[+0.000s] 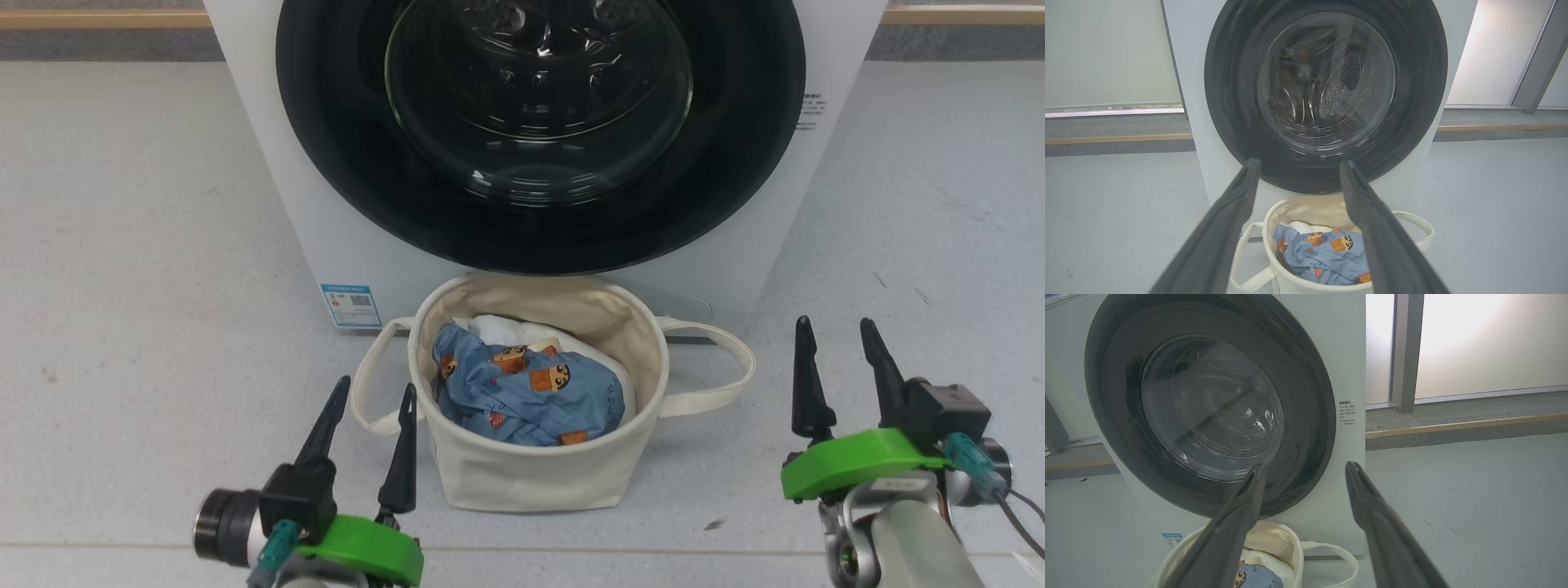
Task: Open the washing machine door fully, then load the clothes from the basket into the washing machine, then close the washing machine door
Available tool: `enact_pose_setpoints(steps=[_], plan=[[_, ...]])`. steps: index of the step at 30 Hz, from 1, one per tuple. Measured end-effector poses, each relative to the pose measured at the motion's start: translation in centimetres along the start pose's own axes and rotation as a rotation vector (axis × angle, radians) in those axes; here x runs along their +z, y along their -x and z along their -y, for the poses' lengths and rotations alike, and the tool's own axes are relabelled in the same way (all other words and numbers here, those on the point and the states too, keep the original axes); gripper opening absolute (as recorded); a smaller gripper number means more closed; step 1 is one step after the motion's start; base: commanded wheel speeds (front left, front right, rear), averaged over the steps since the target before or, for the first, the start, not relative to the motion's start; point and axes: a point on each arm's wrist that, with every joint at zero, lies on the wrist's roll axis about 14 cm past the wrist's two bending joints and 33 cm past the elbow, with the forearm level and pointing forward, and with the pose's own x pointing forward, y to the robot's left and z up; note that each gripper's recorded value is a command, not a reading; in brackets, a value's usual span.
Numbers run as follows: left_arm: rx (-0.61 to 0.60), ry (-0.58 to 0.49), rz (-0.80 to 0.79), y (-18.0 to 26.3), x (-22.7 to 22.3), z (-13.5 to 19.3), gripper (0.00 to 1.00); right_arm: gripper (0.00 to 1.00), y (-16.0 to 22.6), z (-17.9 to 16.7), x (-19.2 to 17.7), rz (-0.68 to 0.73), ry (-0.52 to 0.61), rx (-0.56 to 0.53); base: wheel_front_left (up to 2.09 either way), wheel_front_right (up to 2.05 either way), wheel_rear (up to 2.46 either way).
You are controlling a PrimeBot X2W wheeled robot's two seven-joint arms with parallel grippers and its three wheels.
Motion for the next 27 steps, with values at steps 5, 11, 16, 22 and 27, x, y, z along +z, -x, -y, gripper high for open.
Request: enact_pose_setpoints(steps=[5,11,16,22,27], plan=[[0.008,0.011,-0.009,0.0,-0.3,-0.2,1.0,1.0,-0.1,-0.1,0.1,0.003,-0.001,0.002,0.0,0.0,0.0],[0.025,0.02,-0.023,0.1,-0.7,-0.7,1.0,1.0,-0.2,-0.1,0.0,0.002,-0.001,0.003,0.0,0.0,0.0],[0.044,0.033,-0.049,0.2,-1.5,-1.2,1.0,1.0,-0.2,-0.1,0.1,0.004,-0.001,0.003,0.0,0.0,0.0],[0.051,0.06,-0.071,0.4,-2.1,-1.2,1.0,1.0,-0.2,-0.4,0.2,0.007,0.0,0.012,0.0,0.0,0.0],[0.04,0.076,-0.081,0.4,-2.4,-1.0,1.0,1.0,-0.2,-0.8,0.0,0.004,-0.011,0.024,0.0,0.01,-0.01]])
